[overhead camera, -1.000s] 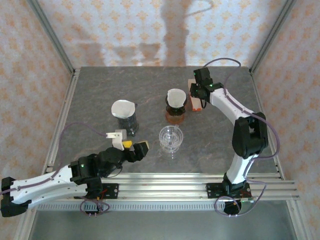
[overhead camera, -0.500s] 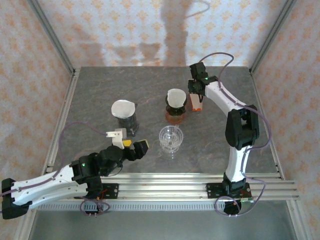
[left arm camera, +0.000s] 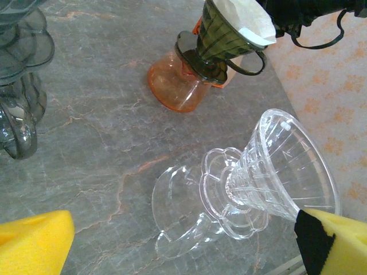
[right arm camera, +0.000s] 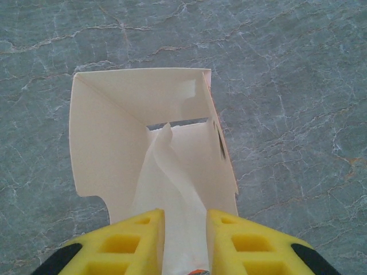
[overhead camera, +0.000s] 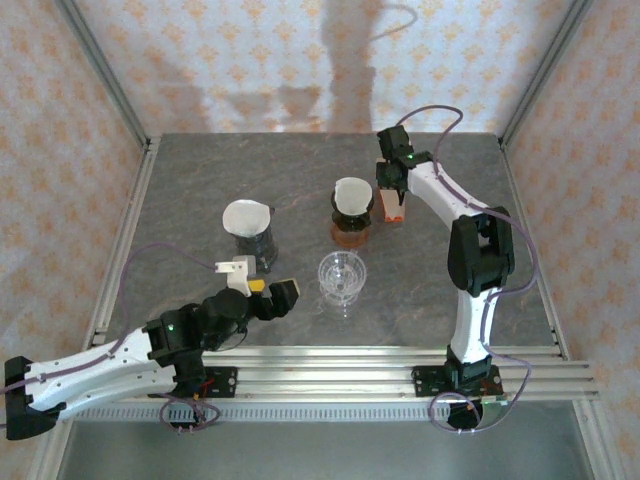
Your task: Place the coffee filter in the dripper
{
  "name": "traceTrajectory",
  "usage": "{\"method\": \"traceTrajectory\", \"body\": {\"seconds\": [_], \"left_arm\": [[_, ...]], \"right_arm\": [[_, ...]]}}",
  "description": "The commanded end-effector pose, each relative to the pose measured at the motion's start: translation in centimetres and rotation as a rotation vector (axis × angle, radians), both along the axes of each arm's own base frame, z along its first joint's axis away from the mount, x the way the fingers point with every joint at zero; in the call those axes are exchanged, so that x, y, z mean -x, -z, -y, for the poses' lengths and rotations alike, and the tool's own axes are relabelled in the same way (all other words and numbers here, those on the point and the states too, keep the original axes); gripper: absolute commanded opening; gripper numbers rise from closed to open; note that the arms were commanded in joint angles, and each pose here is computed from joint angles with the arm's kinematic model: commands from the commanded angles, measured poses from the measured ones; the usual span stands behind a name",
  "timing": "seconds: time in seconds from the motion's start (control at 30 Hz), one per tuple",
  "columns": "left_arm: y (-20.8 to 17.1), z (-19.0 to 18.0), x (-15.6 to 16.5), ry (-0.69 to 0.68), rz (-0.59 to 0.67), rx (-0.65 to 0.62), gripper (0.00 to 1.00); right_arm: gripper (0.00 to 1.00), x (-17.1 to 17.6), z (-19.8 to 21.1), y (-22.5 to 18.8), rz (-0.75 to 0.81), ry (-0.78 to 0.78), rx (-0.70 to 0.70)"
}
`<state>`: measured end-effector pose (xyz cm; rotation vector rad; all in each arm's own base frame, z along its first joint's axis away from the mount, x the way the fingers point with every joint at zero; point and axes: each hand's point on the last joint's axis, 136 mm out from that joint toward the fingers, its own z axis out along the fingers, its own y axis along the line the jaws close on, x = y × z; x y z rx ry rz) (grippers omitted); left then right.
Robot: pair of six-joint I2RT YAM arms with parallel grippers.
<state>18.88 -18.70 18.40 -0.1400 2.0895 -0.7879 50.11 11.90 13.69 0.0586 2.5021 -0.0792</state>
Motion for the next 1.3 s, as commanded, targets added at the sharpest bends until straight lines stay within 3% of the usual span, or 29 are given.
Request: {"method": "traceTrajectory", "body": {"seconds": [0.0, 0.33, 0.73, 1.27], "left_arm": [[-0.5, 0.2, -0.3, -0.001, 0.013, 0.018, 1.0], [-0.3, 0.0, -0.4, -0.009, 0.008, 0.019, 1.0], [-0.2, -0.1, -0.4, -0.012, 0.0, 0.026, 1.0], [-0.4, -0.5, -0.1, -0.012, 0.007, 0.049, 1.0]], "right_arm": [[0.25, -0.5, 0.8, 0.1, -0.006, 0.011, 0.053], [0.24, -0.8, 0.8, 1.2, -0.027, 0.006, 0.073], [0.0, -0.6, 0.6, -0.8, 0.021, 0.013, 0.04], [0.0, 4.4, 1.0, -5.8, 0.098, 0.044, -0.026]]}}
